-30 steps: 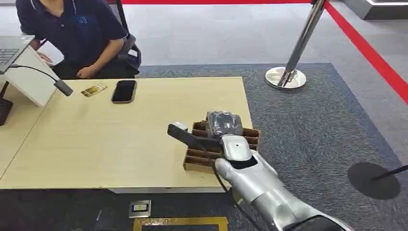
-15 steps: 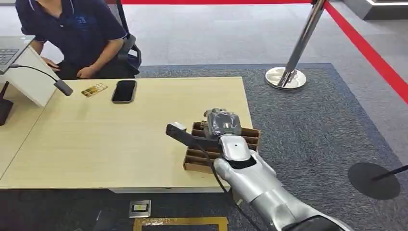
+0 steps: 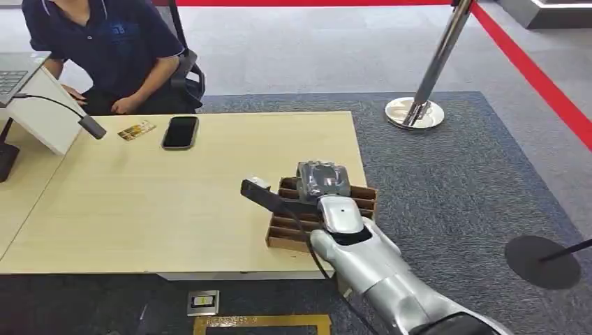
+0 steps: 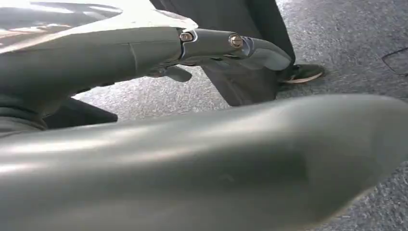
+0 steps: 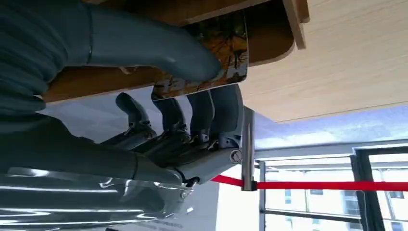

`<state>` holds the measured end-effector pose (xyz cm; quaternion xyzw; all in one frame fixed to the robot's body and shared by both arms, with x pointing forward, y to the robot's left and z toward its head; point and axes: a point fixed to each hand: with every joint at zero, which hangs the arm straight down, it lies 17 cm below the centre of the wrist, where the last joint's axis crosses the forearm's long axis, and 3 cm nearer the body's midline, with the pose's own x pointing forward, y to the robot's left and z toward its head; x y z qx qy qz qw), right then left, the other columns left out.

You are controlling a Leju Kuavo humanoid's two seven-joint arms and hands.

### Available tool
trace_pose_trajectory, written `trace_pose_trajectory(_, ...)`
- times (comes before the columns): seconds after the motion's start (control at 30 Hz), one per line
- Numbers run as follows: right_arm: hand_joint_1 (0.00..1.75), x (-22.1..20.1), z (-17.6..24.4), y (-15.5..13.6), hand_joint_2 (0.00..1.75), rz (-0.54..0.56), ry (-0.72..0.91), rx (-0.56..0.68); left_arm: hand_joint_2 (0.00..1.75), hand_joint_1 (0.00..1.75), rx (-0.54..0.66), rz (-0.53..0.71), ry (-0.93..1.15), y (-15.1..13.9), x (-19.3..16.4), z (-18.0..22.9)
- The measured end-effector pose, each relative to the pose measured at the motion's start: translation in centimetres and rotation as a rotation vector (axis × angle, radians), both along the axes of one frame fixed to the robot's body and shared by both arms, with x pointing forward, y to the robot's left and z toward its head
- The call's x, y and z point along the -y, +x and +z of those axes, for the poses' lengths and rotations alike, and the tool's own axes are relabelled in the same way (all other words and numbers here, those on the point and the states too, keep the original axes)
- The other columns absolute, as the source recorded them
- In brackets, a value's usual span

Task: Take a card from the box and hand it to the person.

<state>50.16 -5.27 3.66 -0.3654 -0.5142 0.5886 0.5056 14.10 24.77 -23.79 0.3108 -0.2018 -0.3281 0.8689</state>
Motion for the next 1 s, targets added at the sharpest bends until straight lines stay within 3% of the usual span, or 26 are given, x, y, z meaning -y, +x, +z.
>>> trace_pose_trajectory(0.23,1.38,-0.3,0.4,0.1,1.75,0.007,0.009,0.009,0.00,0.00,-0.002,0.005,0.001,-0.1,-0.1,0.0)
trace_pose_trajectory(0.37,1.52,-0.5,0.6,0.1,1.75,0.010,0.013,0.014,0.00,0.00,-0.002,0.005,0.001,0.0,-0.1,0.0)
trace_pose_trajectory(0.67,1.50,-1.4,2.7,0.5,1.75,0.033,0.051,0.070,0.00,0.00,-0.002,0.008,0.001,-0.1,-0.1,0.0)
trace_pose_trajectory(1.0,1.50,-4.6,11.4,1.1,1.75,0.119,0.193,0.248,0.00,0.00,0.000,0.010,-0.002,-0.1,-0.1,0.0)
